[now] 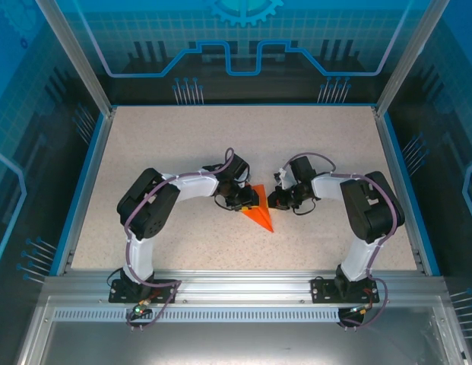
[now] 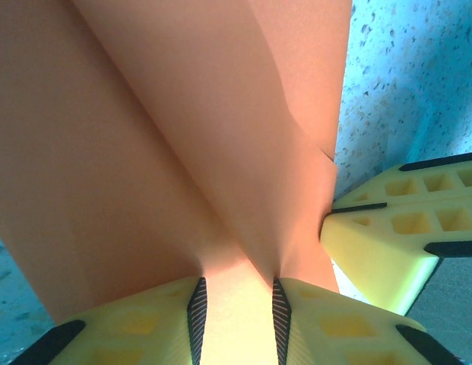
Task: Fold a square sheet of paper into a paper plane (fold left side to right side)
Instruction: Fourth fold the wing at the center of the table.
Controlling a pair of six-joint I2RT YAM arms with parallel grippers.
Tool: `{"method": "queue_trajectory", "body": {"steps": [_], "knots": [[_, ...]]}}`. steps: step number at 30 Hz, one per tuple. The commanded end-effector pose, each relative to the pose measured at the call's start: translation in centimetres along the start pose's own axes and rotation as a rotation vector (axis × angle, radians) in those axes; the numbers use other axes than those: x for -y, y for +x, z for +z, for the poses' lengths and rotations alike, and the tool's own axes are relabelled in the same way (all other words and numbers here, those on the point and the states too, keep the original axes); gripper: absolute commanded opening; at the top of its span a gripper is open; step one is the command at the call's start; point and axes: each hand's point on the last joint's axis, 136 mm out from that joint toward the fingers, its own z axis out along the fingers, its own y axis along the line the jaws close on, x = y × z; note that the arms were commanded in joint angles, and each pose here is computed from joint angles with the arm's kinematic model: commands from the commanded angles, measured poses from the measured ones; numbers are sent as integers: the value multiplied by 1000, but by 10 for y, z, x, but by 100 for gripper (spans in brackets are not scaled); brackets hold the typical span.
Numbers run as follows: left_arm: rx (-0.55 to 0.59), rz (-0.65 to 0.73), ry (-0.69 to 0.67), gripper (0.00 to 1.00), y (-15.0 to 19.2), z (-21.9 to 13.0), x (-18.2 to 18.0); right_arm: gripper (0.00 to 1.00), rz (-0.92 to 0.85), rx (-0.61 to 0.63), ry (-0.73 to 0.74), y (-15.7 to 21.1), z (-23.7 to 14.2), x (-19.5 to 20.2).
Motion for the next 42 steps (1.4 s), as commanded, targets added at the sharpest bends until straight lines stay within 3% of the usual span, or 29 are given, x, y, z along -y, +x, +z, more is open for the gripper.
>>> {"method": "queue_trajectory", "body": {"steps": [1, 9, 17, 42], "knots": [[5, 40, 37, 34, 1, -16, 19, 0, 50, -63, 81, 15, 7, 23], [46, 102, 98, 38, -7, -50, 53, 0, 42, -58, 95, 8, 7, 21], [18, 94, 117, 34, -19, -30, 60, 0, 39, -58, 100, 9, 8, 22], [-46, -8, -39, 32, -16, 25, -4, 0, 20, -56, 101, 6, 6, 19]]}}
